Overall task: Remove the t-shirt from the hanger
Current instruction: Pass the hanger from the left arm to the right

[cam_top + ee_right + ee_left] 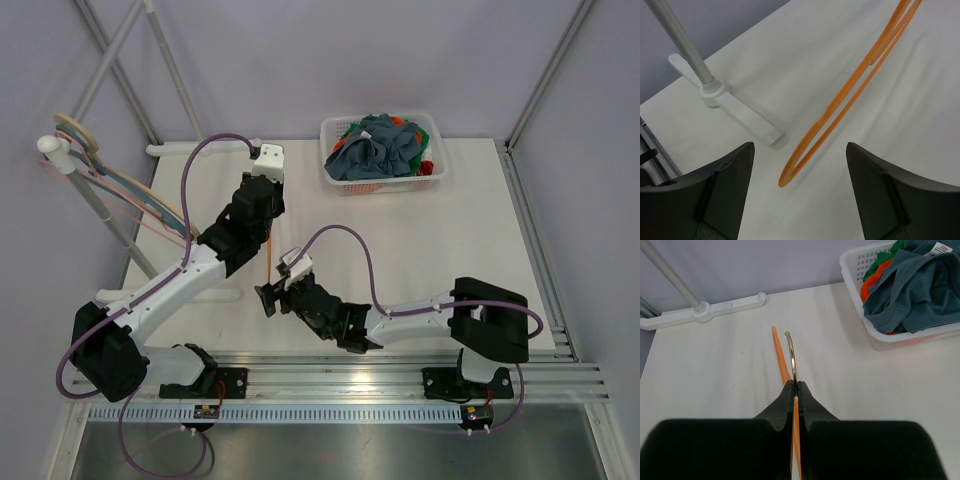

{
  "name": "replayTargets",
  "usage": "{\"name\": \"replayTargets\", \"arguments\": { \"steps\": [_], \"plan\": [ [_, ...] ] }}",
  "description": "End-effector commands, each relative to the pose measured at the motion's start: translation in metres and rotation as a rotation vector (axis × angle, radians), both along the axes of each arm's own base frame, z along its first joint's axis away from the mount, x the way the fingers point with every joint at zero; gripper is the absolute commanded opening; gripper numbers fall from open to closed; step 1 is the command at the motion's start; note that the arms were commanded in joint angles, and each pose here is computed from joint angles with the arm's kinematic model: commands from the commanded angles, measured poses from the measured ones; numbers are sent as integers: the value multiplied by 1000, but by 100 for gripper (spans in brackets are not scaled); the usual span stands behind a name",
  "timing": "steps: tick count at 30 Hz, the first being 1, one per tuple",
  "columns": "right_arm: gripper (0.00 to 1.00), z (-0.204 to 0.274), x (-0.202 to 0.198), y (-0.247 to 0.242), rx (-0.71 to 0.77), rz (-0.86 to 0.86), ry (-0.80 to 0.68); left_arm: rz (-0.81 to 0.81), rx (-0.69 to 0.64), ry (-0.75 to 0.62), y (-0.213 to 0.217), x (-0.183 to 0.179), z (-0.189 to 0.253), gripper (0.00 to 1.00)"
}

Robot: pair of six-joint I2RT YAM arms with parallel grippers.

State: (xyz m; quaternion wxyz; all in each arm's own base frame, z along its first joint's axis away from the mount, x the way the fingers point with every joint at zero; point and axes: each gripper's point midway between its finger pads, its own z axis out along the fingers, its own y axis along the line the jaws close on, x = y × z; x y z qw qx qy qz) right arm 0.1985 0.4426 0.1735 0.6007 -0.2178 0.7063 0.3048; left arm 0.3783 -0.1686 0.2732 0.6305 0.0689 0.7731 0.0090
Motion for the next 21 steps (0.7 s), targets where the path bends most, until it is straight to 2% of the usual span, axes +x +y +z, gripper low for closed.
{"name": "replayTargets", "arguments": {
  "steps": [1,7,8,11,14,19,20,21],
  "plan": [
    [80,19,10,7,13,-133,-48,32,-49,-77,1,7,26,0],
    [66,5,14,11,-43,-182,-9,38,-54,-84,3,5,29,0],
    [58,4,13,11,-41,-188,-2,37,-54,-84,2,5,29,0],
    [47,-5,15,9,-72,-207,18,38,-53,-83,3,6,28,0],
    [46,-12,16,10,-88,-218,32,43,-56,-83,3,6,29,0],
    [34,-20,17,7,-121,-238,39,48,-58,-83,4,5,29,0],
    [30,-21,16,6,-123,-235,41,49,-59,-83,4,5,29,0],
    [22,-21,17,4,-124,-241,42,48,-62,-84,4,5,30,0]
  ]
}}
